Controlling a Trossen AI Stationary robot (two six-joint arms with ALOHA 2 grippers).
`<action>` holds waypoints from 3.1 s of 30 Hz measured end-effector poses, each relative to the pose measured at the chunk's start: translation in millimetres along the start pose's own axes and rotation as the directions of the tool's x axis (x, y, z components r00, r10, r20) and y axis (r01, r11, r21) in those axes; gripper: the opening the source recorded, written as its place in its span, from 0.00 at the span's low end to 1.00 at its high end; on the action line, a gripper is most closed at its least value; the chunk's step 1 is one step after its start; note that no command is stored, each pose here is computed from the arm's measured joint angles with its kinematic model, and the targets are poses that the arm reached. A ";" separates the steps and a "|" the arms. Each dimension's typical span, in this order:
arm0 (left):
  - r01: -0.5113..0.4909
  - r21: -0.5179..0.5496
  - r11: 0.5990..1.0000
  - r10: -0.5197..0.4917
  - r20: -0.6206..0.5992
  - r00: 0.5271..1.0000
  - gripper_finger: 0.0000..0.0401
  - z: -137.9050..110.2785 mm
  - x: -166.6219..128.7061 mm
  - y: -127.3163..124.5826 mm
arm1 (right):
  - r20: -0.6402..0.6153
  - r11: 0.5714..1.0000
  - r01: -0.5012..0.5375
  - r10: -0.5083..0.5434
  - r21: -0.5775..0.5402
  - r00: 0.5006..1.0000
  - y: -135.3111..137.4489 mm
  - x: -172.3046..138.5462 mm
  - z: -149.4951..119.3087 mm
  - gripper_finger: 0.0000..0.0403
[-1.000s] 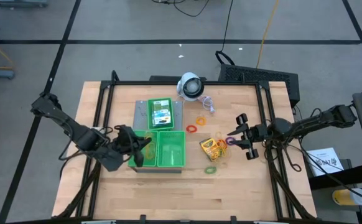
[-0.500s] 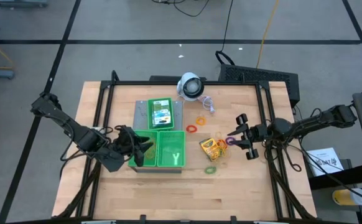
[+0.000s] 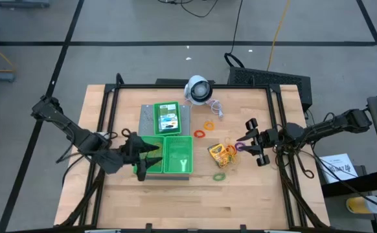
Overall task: Pick & Place Office Desk Supplies
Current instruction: Put the yellow rubber band into the bottom left green basket on the shelf
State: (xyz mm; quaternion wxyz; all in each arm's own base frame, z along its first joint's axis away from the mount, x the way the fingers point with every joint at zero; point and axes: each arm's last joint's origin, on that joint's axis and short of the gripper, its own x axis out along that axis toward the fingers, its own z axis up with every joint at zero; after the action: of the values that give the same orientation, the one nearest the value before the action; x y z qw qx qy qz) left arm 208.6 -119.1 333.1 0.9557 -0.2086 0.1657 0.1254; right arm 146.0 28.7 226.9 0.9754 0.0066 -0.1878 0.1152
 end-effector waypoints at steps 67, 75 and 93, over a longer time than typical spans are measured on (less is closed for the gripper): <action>-0.068 0.240 0.968 -0.033 0.392 0.920 0.61 -40.3 -48.1 161.3 | -0.941 0.941 0.326 -0.184 -0.086 0.284 26.4 -33.5 -105.9 0.29; -0.069 0.245 0.967 -0.033 0.391 0.920 0.61 -40.4 -48.1 161.4 | -0.930 0.937 0.343 -0.184 -0.067 0.320 25.4 -42.7 -117.1 0.21; -0.021 0.184 0.983 -0.071 0.476 0.877 0.61 -31.3 -52.6 157.7 | -0.805 0.944 0.330 -0.189 0.008 0.562 23.4 -22.2 -73.2 0.00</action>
State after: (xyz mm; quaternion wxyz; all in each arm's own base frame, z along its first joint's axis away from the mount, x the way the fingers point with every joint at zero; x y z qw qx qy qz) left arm 103.6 -2.8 269.3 0.9834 -0.0843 -0.0686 0.1450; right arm 147.3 50.6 150.0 0.9585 0.0593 0.2778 -0.0246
